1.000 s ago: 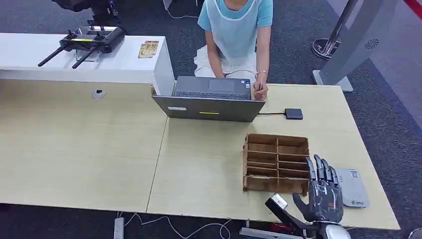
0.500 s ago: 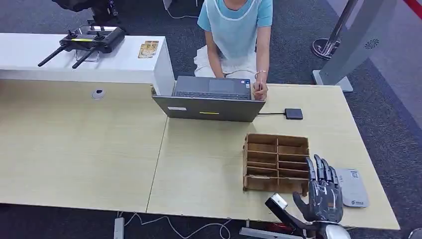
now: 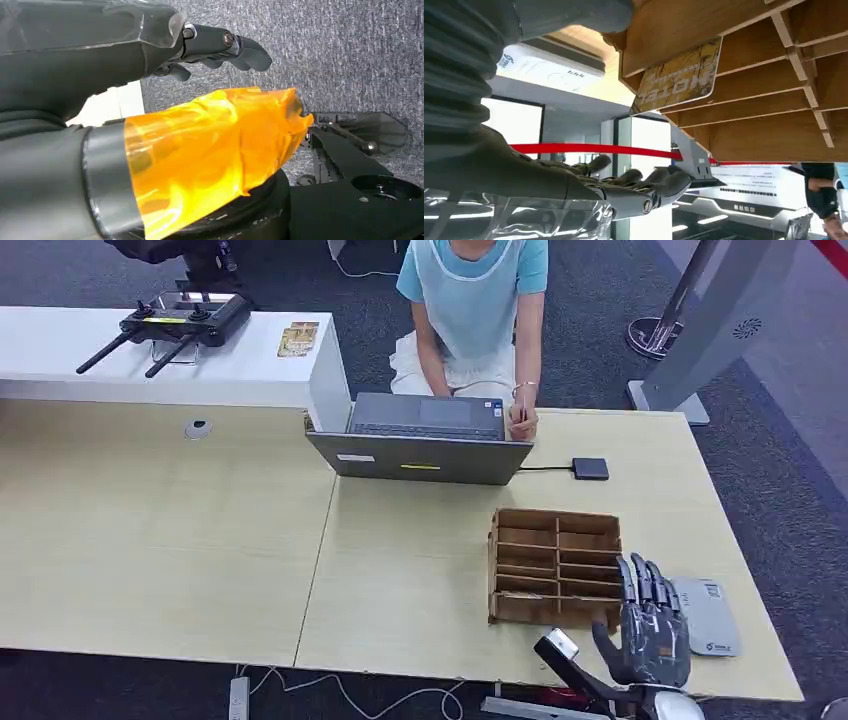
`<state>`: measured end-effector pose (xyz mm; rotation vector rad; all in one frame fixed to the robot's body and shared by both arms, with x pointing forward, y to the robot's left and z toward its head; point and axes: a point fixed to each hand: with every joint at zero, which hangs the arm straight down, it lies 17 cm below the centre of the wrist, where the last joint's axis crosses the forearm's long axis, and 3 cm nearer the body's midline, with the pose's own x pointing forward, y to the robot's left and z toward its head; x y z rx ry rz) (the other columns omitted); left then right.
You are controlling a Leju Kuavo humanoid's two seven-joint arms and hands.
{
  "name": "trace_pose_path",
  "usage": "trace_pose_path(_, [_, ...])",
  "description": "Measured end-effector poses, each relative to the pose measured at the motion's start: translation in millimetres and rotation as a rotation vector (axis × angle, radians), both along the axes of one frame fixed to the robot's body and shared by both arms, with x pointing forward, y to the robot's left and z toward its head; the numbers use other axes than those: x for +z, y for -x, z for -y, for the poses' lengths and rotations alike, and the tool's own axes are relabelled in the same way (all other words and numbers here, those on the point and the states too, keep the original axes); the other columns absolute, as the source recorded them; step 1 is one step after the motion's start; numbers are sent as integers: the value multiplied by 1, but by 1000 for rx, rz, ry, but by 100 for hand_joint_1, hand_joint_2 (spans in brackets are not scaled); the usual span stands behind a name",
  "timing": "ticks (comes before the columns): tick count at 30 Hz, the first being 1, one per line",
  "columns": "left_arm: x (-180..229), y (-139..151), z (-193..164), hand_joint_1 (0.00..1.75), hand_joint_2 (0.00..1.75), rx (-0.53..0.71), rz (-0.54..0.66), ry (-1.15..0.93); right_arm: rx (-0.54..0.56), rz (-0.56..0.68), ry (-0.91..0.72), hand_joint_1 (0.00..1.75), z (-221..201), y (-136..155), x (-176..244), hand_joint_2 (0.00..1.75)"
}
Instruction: Pass the card to the sensor for recognition and then transmit it.
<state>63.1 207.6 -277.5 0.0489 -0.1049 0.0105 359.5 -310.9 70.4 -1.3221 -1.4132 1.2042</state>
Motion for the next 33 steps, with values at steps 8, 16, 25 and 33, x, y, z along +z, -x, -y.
trace_pose_path(8, [0, 0, 0, 0, 0, -6, 0, 1, -7, -6, 1, 112, 2, 0, -3, 175])
trace_pose_path(16, [0, 1, 1, 0, 0, -9, -2, 1, -12, -5, 1, 65, 4, 0, -2, 175])
trace_pose_path(25, [1, 1, 6, 0, 0, -9, -2, 10, -26, 0, 7, 79, 10, -1, -1, 175])
trace_pose_path(33, [1, 2, 8, 0, 0, -9, -8, 12, -24, 7, 14, 91, 9, 0, 0, 175])
